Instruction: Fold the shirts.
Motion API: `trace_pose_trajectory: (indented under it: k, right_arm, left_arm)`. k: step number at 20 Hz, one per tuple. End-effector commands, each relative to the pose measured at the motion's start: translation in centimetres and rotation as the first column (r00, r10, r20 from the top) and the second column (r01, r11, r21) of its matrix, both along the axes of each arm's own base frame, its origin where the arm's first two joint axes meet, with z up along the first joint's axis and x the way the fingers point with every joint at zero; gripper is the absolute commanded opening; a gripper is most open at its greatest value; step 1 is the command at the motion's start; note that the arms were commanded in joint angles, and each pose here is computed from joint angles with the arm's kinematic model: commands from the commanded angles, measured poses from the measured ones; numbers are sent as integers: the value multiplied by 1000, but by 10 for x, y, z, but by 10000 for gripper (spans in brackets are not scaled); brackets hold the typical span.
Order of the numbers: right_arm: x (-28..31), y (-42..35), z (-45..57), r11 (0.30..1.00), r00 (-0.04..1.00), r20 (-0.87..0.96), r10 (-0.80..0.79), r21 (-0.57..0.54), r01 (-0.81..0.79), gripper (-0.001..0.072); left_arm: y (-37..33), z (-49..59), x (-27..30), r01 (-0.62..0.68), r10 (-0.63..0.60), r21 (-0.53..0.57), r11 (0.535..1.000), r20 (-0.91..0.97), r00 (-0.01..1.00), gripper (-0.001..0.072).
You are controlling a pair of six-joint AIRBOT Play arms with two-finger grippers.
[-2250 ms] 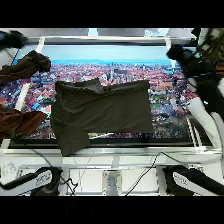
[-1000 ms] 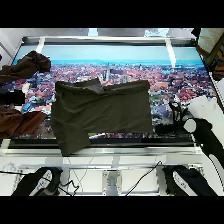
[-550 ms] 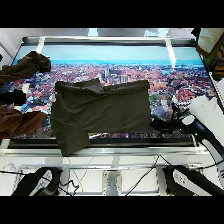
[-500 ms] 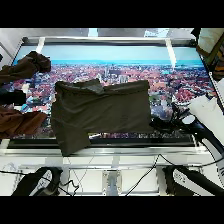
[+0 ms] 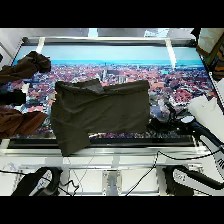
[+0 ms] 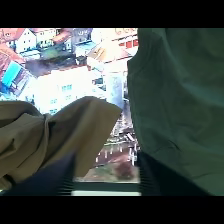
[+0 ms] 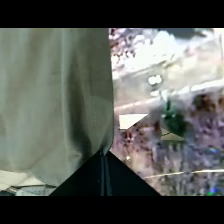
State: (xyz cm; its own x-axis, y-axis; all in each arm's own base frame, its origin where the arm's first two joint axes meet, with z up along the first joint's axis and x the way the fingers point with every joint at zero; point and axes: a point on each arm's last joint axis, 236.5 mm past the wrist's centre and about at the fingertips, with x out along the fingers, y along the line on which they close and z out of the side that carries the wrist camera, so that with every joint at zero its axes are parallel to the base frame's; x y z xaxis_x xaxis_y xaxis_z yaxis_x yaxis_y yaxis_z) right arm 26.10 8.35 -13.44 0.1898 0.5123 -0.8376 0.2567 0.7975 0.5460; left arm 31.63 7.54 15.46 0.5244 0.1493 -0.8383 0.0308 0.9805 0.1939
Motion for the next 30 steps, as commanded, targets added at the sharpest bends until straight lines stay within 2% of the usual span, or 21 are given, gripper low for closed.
trace_pose_trajectory:
  k: [1, 7, 9, 11, 12, 13, 14, 17, 19, 22, 24, 28, 29, 30]
  right_arm:
    - [5, -7, -3, 999, 999, 42, 35, -41, -34, 22]
    - [22, -16, 6, 993, 991, 106, 83, -91, -74, 21]
    - [36, -18, 16, 992, 986, 144, 85, -101, -71, 21]
    - [46, -20, 23, 990, 978, 178, 105, -115, -85, 21]
    - [49, -20, 25, 988, 975, 191, 116, -122, -94, 21]
    - [49, -21, 25, 987, 972, 198, 127, -127, -103, 21]
    - [49, -21, 25, 986, 972, 196, 129, -128, -105, 21]
    - [49, -21, 25, 986, 972, 196, 131, -129, -106, 22]
    - [49, -21, 25, 986, 972, 196, 130, -129, -105, 22]
    - [49, -20, 26, 987, 973, 195, 127, -123, -104, 22]
    - [50, -18, 27, 989, 973, 198, 115, -112, -95, 22]
    - [53, -14, 30, 994, 975, 203, 91, -82, -75, 22]
    - [53, -13, 31, 994, 975, 205, 86, -77, -71, 22]
    - [54, -12, 32, 995, 975, 206, 80, -72, -67, 22]
  left_arm:
    - [1, -8, 0, -21, 20, -16, 1000, -28, 999, 326]
    - [7, -48, -12, -86, 77, -76, 993, -121, 990, 326]
    - [4, -58, -16, -139, 116, -183, 973, -132, 984, 326]
    - [-12, -72, -19, -187, 141, -345, 920, -153, 978, 328]
    - [-20, -82, -25, -208, 142, -405, 890, -187, 972, 405]
    - [-24, -98, -37, -239, 143, -427, 872, -246, 959, 527]
    - [-26, -115, -51, -277, 148, -428, 860, -310, 939, 599]
    - [-51, -165, -88, -362, 125, -469, 806, -462, 878, 601]
    - [-57, -196, -106, -400, 128, -461, 792, -515, 848, 601]
    - [-46, -232, -96, -411, 207, -438, 800, -440, 874, 596]
    - [-34, -243, -81, -423, 278, -435, 795, -360, 891, 547]
    - [-19, -256, -63, -493, 380, -495, 716, -316, 869, 538]
    - [-23, -258, -57, -496, 382, -541, 679, -317, 868, 498]
    - [-27, -259, -51, -489, 375, -586, 646, -315, 872, 490]
